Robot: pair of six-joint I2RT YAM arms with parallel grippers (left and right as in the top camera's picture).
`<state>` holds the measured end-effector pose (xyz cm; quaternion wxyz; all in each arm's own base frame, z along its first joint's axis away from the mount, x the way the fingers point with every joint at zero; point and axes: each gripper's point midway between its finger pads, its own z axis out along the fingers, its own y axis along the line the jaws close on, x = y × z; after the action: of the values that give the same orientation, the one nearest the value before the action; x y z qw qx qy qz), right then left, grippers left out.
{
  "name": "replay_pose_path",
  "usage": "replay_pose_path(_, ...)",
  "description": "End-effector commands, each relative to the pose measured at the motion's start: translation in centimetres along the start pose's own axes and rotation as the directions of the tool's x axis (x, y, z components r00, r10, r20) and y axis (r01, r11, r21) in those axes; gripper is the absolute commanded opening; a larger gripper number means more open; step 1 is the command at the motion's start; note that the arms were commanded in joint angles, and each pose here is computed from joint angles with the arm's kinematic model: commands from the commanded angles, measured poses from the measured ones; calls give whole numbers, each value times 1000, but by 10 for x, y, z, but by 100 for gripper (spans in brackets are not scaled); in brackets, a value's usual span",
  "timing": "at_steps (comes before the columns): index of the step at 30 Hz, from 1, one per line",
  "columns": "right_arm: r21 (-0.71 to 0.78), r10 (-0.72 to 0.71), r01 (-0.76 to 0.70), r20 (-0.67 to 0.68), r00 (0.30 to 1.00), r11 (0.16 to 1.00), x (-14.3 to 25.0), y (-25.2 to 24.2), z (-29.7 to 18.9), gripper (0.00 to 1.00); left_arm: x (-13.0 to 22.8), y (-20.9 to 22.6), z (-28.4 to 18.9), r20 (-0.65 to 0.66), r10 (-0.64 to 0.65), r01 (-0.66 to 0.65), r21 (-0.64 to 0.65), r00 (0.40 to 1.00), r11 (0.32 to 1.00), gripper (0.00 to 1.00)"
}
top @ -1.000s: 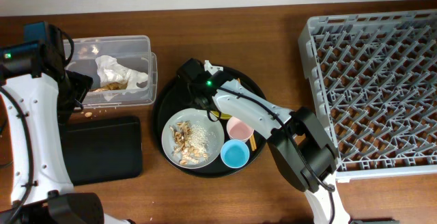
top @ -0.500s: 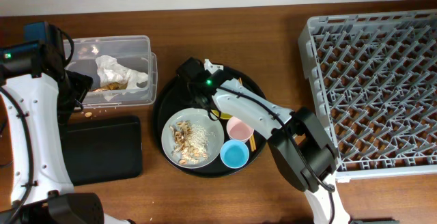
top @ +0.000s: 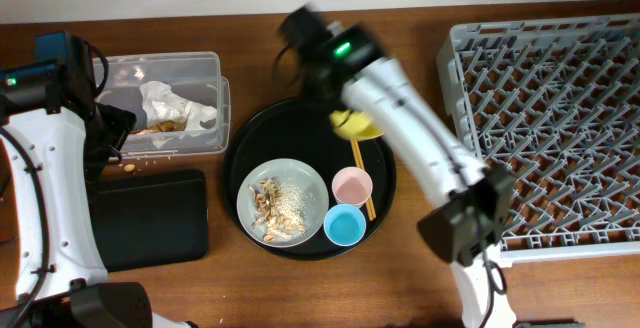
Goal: Sort waste into correct bins and load items into the dishwasher rack
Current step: 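Lift the yellow bowl with the right gripper over the grey rack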
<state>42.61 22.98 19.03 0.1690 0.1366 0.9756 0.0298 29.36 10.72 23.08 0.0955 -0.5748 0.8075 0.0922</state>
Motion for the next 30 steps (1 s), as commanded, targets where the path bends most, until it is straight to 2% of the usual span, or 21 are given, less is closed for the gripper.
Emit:
replay_pose_path(1, -100, 68, -58, 99, 993, 993, -67, -56, -65, 4, -4, 6, -6, 26, -22, 22, 7, 999, 1000, 99)
replay_pose_path(5, -239, 150, -116, 126, 981, 964, -116, -134, -110, 4, -4, 6, -6, 26, -22, 22, 7, 999, 1000, 99)
replay_pose_path(8, -300, 187, -142, 126, 974, 943, -141, -199, -113, 4, -4, 6, -6, 26, -22, 22, 7, 999, 1000, 99)
replay_pose_path(12, -390, 160, -112, 93, 983, 914, -144, -252, -108, 4, -4, 6, -6, 26, -22, 22, 8, 999, 1000, 99)
replay_pose_path(15, -416, 234, -192, 52, 971, 889, -145, -297, -94, 4, -4, 6, -6, 26, -22, 22, 7, 999, 1000, 99)
replay_pose_path(18, -469, 258, -204, 53, 965, 860, -150, -323, -79, 4, -4, 6, -6, 26, -22, 22, 7, 999, 1000, 99)
replay_pose_path(22, -671, 275, -157, 72, 959, 725, -157, -340, -59, 4, -4, 6, -6, 26, -22, 22, 7, 999, 1000, 99)
replay_pose_path(25, -845, 304, -24, 166, 938, 534, -167, -352, -53, 4, -4, 6, -6, 26, -22, 22, 7, 999, 1000, 99)
replay_pose_path(28, -916, 322, 106, 242, 915, 388, -166, -365, -57, 4, -4, 6, -6, 26, -22, 22, 7, 999, 1000, 99)
replay_pose_path(30, -928, 338, 126, 251, 907, 350, -163, -375, -53, 4, -4, 6, -6, 26, -22, 22, 7, 999, 1000, 99)
